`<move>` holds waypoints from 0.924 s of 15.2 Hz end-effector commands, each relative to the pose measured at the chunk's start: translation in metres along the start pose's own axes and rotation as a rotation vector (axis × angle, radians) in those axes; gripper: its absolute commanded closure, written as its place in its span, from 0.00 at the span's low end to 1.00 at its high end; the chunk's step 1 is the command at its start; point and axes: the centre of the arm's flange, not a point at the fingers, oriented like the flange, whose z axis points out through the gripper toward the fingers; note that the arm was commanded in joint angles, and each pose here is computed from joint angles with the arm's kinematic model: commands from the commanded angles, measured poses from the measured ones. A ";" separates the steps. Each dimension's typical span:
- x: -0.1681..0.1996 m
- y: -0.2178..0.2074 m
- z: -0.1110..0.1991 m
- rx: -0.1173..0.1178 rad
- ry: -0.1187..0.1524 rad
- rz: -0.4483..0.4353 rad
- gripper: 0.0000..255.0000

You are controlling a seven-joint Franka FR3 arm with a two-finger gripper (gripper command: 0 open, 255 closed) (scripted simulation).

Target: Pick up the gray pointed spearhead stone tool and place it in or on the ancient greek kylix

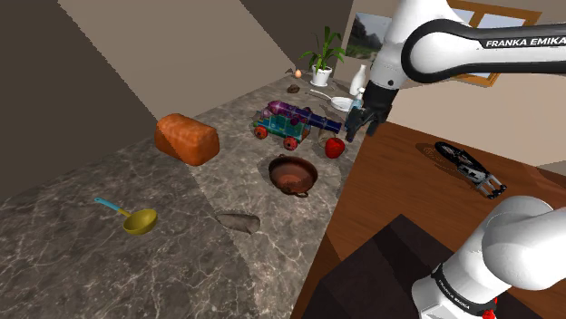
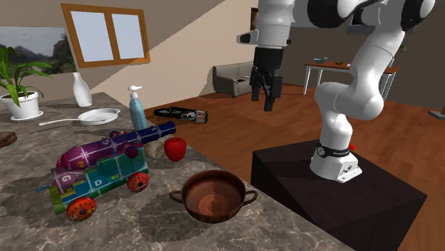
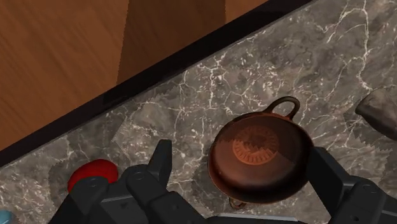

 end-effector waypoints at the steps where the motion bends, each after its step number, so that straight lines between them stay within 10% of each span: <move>1: 0.009 -0.022 0.014 0.011 -0.019 0.001 0.00; 14: 0.061 -0.148 0.116 0.076 -0.143 0.007 0.00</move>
